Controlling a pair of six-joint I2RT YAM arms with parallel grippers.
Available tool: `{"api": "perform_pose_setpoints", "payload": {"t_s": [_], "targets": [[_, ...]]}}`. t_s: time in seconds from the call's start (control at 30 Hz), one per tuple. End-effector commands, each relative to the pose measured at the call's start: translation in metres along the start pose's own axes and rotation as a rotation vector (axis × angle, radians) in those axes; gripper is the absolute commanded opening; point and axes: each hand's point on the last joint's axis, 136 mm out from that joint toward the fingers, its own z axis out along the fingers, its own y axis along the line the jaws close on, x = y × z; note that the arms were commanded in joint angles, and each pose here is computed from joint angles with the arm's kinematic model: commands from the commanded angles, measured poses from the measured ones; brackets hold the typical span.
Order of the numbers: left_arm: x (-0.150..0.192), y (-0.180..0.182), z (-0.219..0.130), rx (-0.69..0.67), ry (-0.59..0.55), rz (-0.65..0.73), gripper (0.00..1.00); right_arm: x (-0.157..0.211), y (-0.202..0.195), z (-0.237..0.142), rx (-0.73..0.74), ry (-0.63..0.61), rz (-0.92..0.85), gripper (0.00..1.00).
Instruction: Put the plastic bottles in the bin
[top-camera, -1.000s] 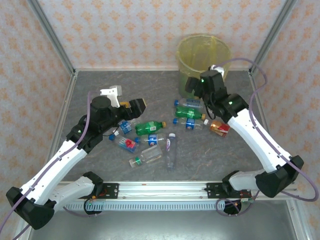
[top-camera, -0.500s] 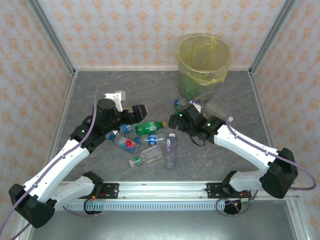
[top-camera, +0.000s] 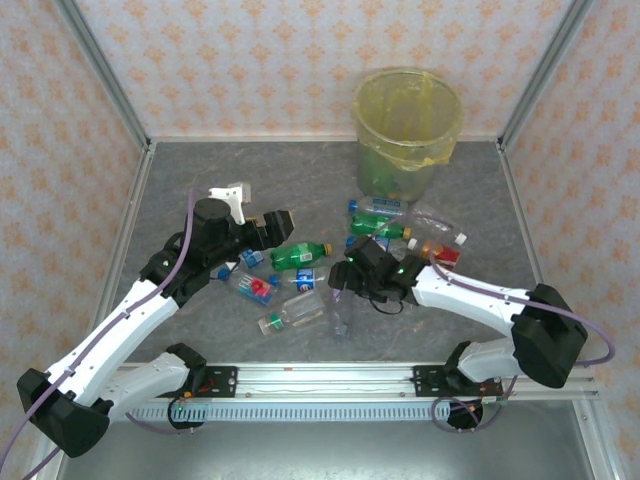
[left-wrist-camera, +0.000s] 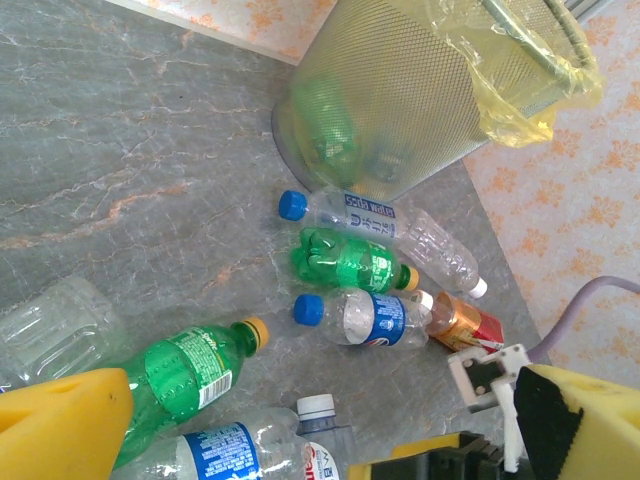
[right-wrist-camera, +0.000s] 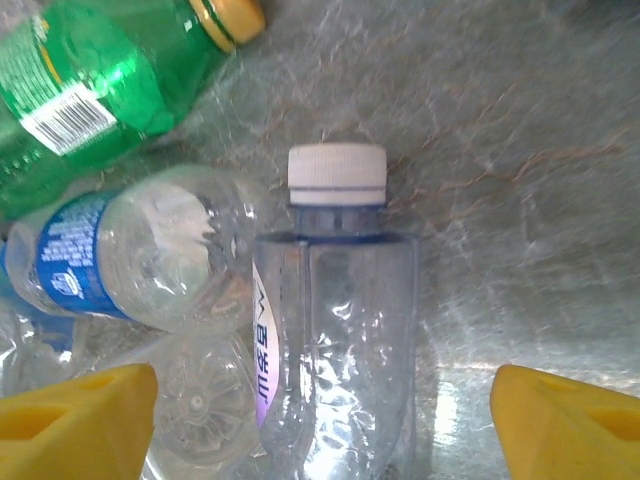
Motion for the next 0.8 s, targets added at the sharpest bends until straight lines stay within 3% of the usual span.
{"api": "perform_pose_setpoints", "payload": {"t_s": [0.0,0.33,0.77], "targets": [[0.009,0.003,-0.004,-0.005,0.021,0.017,0.99,0.011,0.005,0.01,-0.019,0.047,-0.003,0.85],[0.007,0.005,-0.01,-0.016,0.01,0.014,0.99,0.033,-0.008,0.033,0.015,0.13,-0.012,0.79],[0.006,0.005,-0.013,-0.023,0.005,0.012,0.99,0.037,-0.026,0.052,0.102,0.139,-0.014,0.75]]}}
